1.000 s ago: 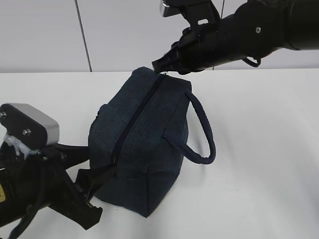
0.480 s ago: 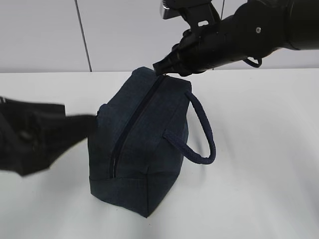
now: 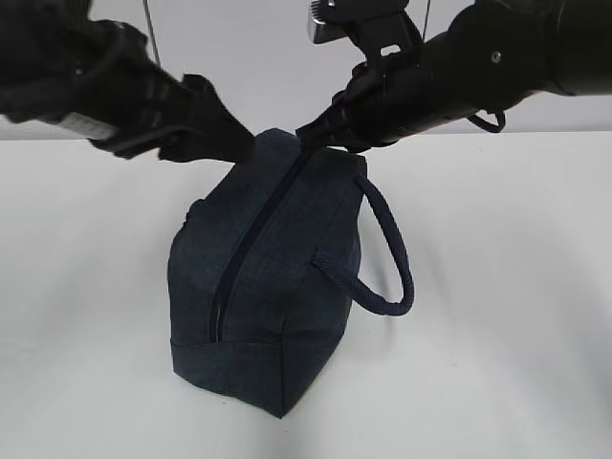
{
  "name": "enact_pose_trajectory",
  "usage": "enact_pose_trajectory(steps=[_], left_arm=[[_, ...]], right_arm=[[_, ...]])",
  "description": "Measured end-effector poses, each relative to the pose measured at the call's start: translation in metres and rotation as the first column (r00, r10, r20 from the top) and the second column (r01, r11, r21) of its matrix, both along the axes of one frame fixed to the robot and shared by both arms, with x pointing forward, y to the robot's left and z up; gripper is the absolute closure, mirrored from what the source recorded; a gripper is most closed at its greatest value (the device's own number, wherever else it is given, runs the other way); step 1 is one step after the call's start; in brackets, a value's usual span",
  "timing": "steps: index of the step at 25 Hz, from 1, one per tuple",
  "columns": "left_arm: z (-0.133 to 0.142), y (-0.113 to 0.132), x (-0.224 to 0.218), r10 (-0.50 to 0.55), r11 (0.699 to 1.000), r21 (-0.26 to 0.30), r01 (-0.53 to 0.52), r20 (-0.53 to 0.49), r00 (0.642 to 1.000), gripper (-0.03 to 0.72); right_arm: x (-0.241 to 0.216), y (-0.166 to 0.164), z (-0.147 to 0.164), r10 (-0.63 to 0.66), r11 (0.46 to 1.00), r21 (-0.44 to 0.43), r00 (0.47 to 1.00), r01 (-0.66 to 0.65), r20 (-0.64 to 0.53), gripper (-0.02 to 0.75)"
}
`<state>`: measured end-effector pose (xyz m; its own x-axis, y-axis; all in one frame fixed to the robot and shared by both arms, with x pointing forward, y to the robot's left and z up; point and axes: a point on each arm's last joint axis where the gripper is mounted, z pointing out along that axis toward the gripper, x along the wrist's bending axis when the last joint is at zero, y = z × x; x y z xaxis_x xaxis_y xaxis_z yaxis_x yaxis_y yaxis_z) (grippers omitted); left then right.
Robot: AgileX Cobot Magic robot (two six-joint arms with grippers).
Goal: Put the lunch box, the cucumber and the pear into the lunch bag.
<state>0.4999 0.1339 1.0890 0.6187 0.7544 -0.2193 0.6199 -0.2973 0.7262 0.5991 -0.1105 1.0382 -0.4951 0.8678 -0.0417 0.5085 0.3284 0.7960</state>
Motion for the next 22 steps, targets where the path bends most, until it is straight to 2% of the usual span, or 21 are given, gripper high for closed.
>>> enact_pose_trajectory(steps=[6, 11, 13, 15, 20, 22], left_arm=[[-0.029, -0.018, 0.031, -0.031, 0.999, 0.030, 0.033, -0.073, 0.997, 0.252], [-0.042, -0.018, 0.041, -0.011, 0.999, 0.041, 0.014, -0.088, 0.996, 0.256], [-0.046, -0.018, 0.044, -0.005, 0.999, 0.046, 0.010, -0.091, 0.996, 0.282], [-0.048, -0.019, 0.045, -0.011, 0.999, 0.049, 0.016, -0.091, 0.996, 0.354], [-0.049, -0.021, 0.046, -0.033, 0.999, 0.038, 0.037, -0.081, 0.996, 0.636], [-0.051, -0.022, 0.046, -0.036, 0.998, 0.039, 0.040, -0.085, 0.996, 0.685]], right_arm=[[0.000, 0.000, -0.001, 0.000, 1.000, -0.005, 1.000, 0.000, -0.009, 0.732], [0.000, 0.000, -0.001, 0.000, 1.000, -0.004, 1.000, 0.000, -0.009, 0.732], [0.000, 0.000, -0.001, 0.000, 1.000, -0.004, 1.000, 0.000, -0.009, 0.732], [0.000, 0.000, -0.001, 0.000, 1.000, -0.004, 1.000, 0.000, -0.009, 0.732], [0.000, 0.000, 0.000, -0.001, 1.000, 0.001, 1.000, 0.001, -0.007, 0.732], [0.001, 0.000, 0.002, -0.003, 1.000, 0.005, 1.000, 0.003, -0.002, 0.732]])
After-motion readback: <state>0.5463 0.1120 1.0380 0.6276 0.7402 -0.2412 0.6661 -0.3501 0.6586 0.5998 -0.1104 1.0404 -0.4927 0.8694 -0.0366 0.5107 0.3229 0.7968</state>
